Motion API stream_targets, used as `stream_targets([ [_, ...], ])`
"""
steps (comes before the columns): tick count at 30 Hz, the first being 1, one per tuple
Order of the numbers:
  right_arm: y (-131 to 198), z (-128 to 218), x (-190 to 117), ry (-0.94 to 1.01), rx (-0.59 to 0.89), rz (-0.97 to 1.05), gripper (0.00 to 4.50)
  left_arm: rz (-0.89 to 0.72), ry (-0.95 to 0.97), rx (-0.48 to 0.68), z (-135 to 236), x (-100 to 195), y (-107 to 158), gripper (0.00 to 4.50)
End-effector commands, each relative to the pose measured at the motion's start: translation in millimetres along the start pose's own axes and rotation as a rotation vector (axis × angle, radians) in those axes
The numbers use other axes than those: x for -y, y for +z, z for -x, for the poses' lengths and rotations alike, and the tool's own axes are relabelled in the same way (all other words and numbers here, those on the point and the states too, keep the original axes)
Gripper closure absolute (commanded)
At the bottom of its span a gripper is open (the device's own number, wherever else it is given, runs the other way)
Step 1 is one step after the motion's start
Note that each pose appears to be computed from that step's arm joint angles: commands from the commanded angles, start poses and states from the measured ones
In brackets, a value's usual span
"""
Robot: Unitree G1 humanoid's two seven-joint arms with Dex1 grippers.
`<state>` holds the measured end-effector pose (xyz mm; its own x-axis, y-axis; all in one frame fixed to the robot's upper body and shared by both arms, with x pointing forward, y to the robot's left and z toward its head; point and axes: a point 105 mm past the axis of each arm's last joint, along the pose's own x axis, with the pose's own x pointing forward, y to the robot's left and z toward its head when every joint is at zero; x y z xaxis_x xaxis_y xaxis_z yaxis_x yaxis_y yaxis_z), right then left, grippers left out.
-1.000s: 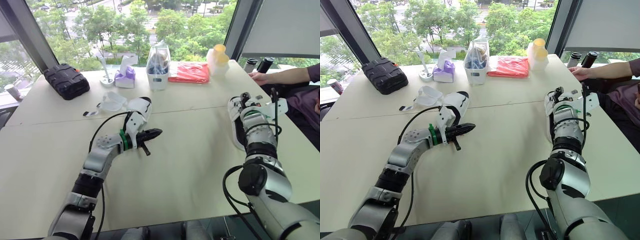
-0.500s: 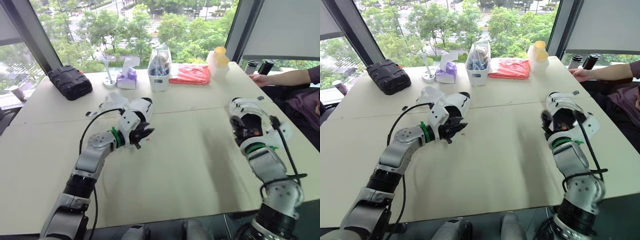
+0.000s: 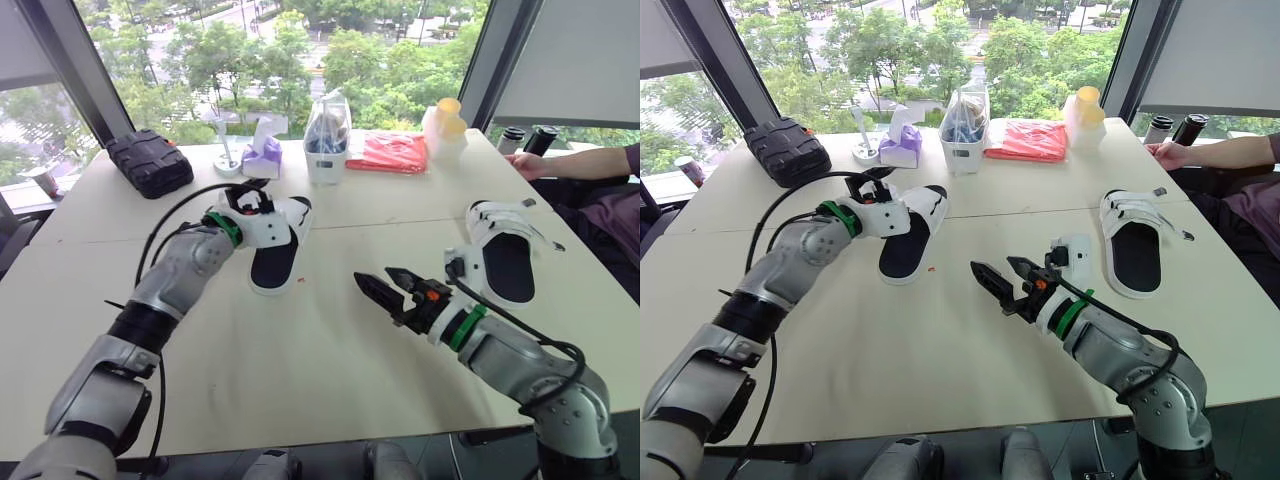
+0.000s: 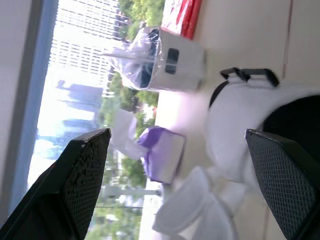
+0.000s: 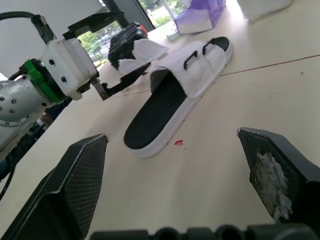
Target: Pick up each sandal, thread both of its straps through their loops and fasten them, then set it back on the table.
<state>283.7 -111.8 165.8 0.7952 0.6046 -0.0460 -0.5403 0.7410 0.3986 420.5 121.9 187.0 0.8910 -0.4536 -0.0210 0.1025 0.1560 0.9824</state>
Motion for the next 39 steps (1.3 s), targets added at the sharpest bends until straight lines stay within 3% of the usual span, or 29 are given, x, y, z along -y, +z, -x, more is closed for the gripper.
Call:
stream_targets([
  [1,7,-7,4,0.009,0.042,0.016,0.0,-0.045,0.013,-0.048,-9,9,-8,0.06],
  [19,5,-21,6,-0.022,0.113,-0.004,0.0,-0.103,0.043,-0.163,-47,27,-18,0.06],
  [23,5,-21,8,-0.043,0.131,-0.004,0.0,-0.109,0.054,-0.185,-56,23,-15,1.3],
  [29,1,-22,3,-0.04,0.143,-0.01,0.0,-0.15,-0.001,-0.206,-59,25,-17,4.33],
  [35,10,-6,-2,0.02,0.169,0.03,0.0,-0.232,0.014,-0.076,-55,10,-10,4.43],
  [39,8,25,-7,0.153,0.039,0.147,0.0,-0.338,0.018,0.283,-37,1,25,4.43],
])
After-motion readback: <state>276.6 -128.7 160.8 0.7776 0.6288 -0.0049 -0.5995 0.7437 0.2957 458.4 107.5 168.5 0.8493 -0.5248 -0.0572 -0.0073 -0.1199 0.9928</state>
